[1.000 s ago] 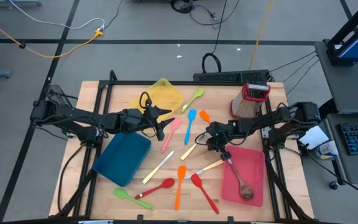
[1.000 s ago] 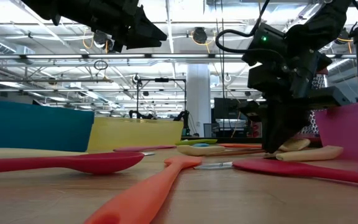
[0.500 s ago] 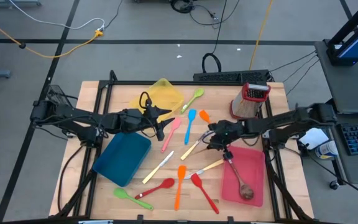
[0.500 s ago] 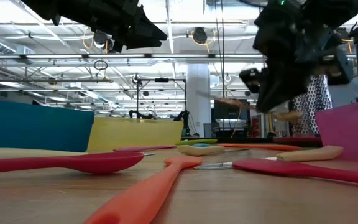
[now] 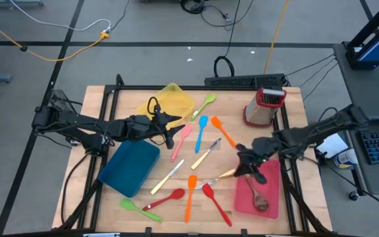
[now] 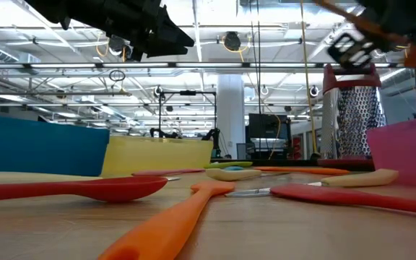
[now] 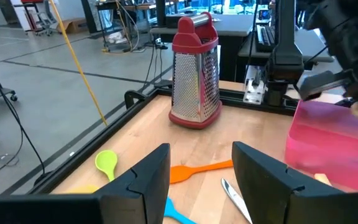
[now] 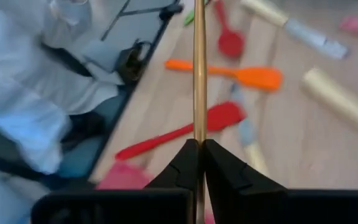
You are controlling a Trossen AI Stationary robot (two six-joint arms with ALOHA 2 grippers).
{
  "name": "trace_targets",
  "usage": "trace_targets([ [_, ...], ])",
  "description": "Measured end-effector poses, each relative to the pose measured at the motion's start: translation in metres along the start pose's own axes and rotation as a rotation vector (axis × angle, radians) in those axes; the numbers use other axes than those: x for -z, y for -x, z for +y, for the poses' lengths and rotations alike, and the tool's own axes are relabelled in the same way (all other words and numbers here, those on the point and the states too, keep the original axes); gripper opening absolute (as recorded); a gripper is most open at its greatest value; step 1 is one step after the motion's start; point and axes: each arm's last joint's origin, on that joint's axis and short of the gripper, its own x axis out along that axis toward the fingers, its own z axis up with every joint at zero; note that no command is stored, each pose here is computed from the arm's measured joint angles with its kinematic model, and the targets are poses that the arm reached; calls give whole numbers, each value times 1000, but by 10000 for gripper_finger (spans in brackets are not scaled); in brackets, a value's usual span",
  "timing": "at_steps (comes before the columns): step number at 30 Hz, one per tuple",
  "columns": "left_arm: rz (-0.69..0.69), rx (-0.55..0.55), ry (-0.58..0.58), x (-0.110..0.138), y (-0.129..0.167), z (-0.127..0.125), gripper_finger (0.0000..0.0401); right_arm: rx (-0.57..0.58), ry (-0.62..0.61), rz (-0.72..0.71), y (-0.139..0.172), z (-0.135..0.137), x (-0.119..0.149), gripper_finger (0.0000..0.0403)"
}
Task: Pick & Place Kitchen Items
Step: Put the gold serving spoon into the pink bin
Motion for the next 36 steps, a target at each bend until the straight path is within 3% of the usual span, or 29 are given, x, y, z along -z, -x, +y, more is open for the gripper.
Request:
trace_targets([
  [10,-1,0,11,0,0,0,177,248,-475,101,22,25,36,8],
  [16,0,1,11,0,0,0,177,344,-673,120,23,31,49,8],
  [24,-3,0,-88,0,0,0,177,378,-801,59,23,43,56,8],
  [32,-8,0,-204,-1,0,0,177,412,-1066,117,22,59,74,8],
  [36,-9,-3,-246,-1,0,1,177,404,-1139,142,20,69,81,8],
])
